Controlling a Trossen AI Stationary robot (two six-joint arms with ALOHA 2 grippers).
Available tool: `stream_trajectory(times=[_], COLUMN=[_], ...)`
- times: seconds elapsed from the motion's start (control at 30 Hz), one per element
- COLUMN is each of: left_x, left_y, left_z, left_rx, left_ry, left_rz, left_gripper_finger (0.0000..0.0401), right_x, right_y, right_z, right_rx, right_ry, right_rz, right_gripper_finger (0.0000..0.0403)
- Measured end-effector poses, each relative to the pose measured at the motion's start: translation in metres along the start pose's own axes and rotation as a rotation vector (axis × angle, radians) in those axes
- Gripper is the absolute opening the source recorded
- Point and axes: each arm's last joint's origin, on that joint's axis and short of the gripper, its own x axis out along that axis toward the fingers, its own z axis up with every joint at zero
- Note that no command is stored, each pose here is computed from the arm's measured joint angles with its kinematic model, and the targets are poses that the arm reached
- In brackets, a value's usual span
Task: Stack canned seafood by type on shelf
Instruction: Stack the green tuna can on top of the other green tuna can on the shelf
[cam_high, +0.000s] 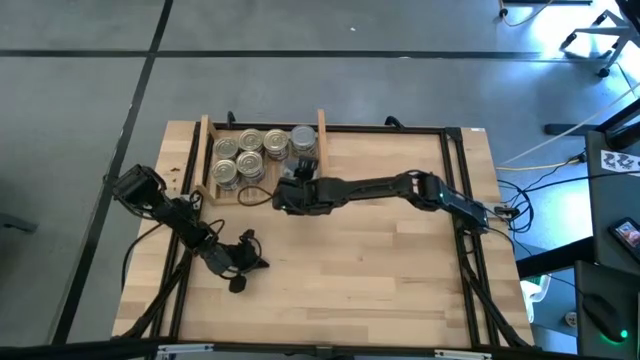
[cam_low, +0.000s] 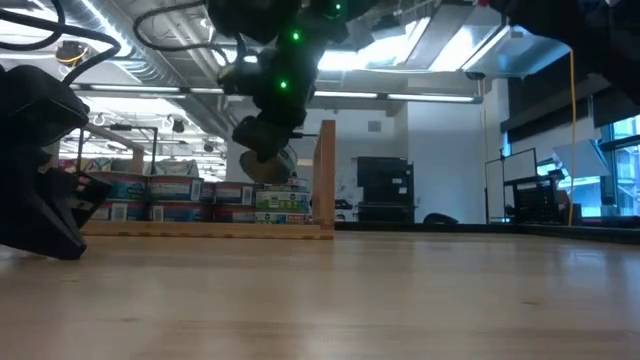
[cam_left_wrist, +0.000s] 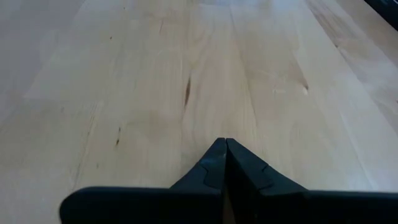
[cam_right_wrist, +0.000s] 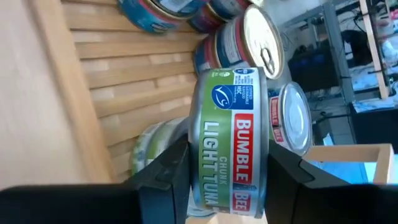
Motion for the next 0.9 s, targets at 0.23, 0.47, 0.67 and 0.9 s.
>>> stream_trajectory(times=[0.23, 0.47, 0.67, 0.9], left_x=[0.000, 0.000, 0.000, 0.000], left_y=[0.000, 0.000, 0.000, 0.000], left_z=[0.000, 0.000, 0.000, 0.000], left_rx=[0.001, -0.002, -0.003, -0.003], left_ry=[0.000, 0.000, 0.000, 0.001], left_rz=[0.000, 0.000, 0.001, 0.001], left_gripper_finger=[0.0007, 0.0008, 0.0008, 0.0008], right_x=[0.013, 0.013, 0.008, -0.004], right_y=[0.002, 0.005, 0.008, -0.002], right_z=[-0.012, -0.014, -0.012, -0.005], right_rx=[0.003, -0.035, -0.044, -0.007], right_ry=[0.054, 0.057, 0.051, 0.058], right_rz=[-0.020, 0.022, 0.058, 0.061], right_gripper_finger=[0.0141, 0.0204, 0.0256, 0.0280])
